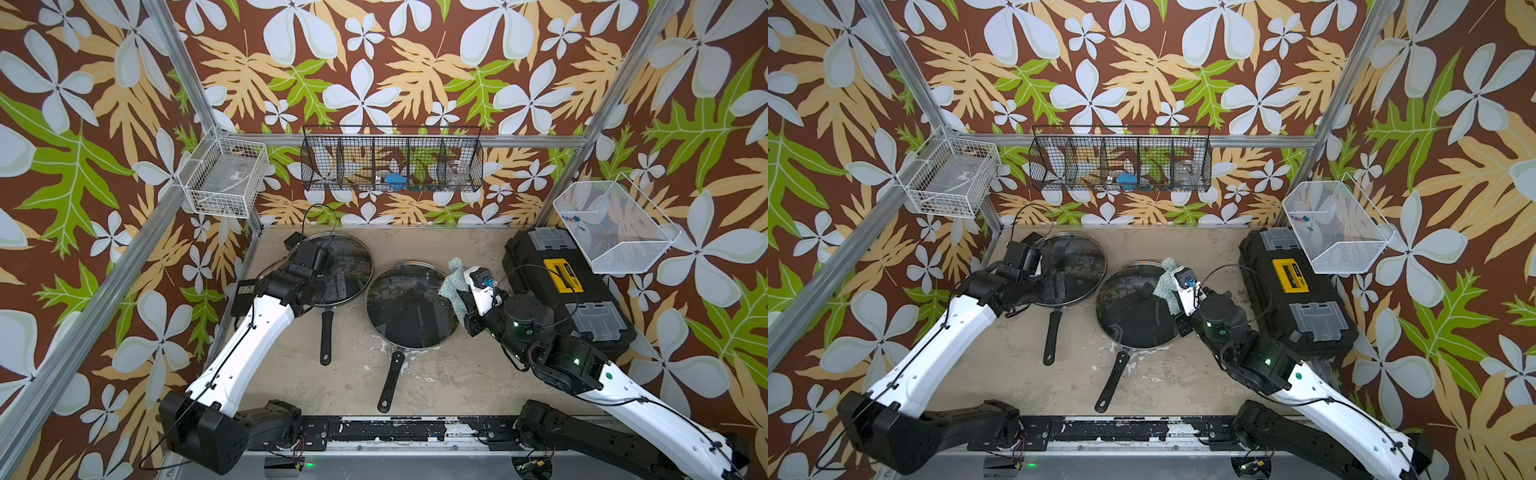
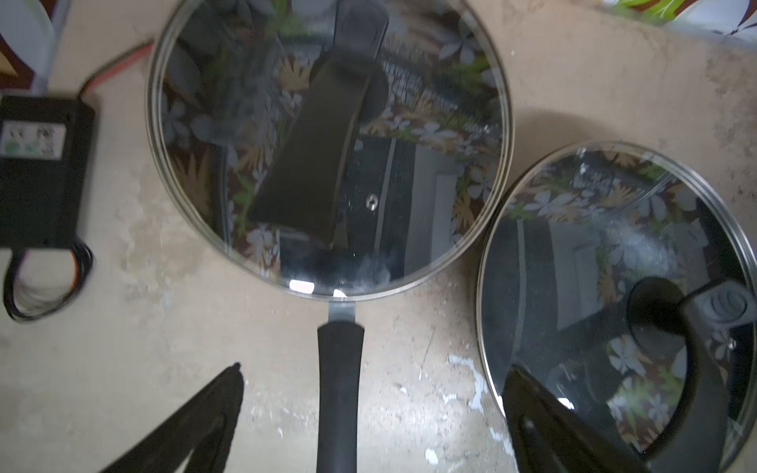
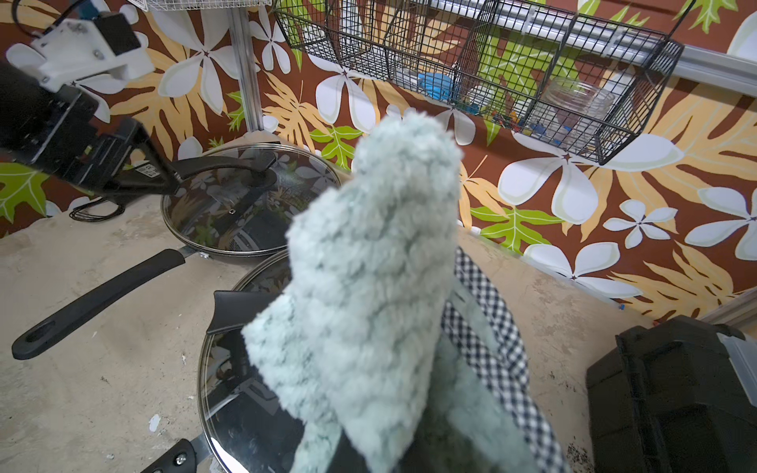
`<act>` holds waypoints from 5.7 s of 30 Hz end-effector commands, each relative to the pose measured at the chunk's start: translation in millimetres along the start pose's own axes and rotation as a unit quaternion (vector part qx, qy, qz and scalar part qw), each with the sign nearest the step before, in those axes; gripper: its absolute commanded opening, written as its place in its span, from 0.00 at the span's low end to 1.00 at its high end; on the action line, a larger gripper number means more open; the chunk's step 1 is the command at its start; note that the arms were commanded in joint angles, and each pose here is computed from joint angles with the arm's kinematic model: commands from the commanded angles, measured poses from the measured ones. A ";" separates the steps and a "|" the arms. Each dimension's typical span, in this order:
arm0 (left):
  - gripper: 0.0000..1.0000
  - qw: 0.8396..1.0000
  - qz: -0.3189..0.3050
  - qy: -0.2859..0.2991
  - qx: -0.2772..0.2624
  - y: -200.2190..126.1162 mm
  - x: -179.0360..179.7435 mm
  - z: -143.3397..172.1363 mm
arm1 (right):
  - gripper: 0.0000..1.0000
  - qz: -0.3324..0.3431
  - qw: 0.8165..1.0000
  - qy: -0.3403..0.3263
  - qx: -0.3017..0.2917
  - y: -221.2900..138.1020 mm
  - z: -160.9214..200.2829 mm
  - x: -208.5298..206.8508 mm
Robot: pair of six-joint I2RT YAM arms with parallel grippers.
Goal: Wipe the pot lid with a cloth
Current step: Pick up the pot lid from the cooking pot, then wipe the pot lid.
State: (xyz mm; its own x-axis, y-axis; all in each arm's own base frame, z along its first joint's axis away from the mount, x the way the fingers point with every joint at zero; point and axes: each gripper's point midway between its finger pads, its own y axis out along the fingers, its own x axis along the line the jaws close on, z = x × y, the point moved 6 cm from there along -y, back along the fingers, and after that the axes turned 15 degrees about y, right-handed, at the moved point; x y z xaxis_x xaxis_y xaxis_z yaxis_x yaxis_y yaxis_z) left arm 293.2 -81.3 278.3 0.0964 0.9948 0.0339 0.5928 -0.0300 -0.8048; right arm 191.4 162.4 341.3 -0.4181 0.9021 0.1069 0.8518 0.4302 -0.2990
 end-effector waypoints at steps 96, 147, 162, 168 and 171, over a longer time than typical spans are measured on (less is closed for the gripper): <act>0.00 0.987 0.119 0.012 -0.106 15.8 18.1 -112.6 | 0.00 -0.039 0.998 0.036 -0.043 -2.7 -15.6 4.7; 0.00 0.679 0.723 -0.007 -0.129 -114.2 -116.5 -67.4 | 0.00 -0.340 0.913 0.124 -0.190 1.6 -138.9 72.3; 0.00 0.648 0.747 0.012 -0.145 -135.1 -116.4 -63.0 | 0.00 -0.327 0.923 0.117 -0.169 24.9 -156.6 60.8; 0.00 0.650 0.745 0.000 -0.152 -127.9 -117.9 -70.7 | 0.00 -0.394 0.902 0.060 -0.167 -10.5 -141.3 98.9; 0.00 0.650 0.744 -0.004 -0.153 -125.4 -118.5 -73.6 | 0.00 -0.430 0.886 0.038 -0.169 -25.4 -128.7 112.4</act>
State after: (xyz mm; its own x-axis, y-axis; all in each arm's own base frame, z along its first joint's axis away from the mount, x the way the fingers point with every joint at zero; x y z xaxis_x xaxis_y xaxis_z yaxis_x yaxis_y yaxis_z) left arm 268.6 -204.8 401.1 0.6728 -0.1387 -0.7267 -0.0344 -0.9871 0.1566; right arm 177.7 254.6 481.6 -0.9125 0.2807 0.2974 0.3476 0.9156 0.2023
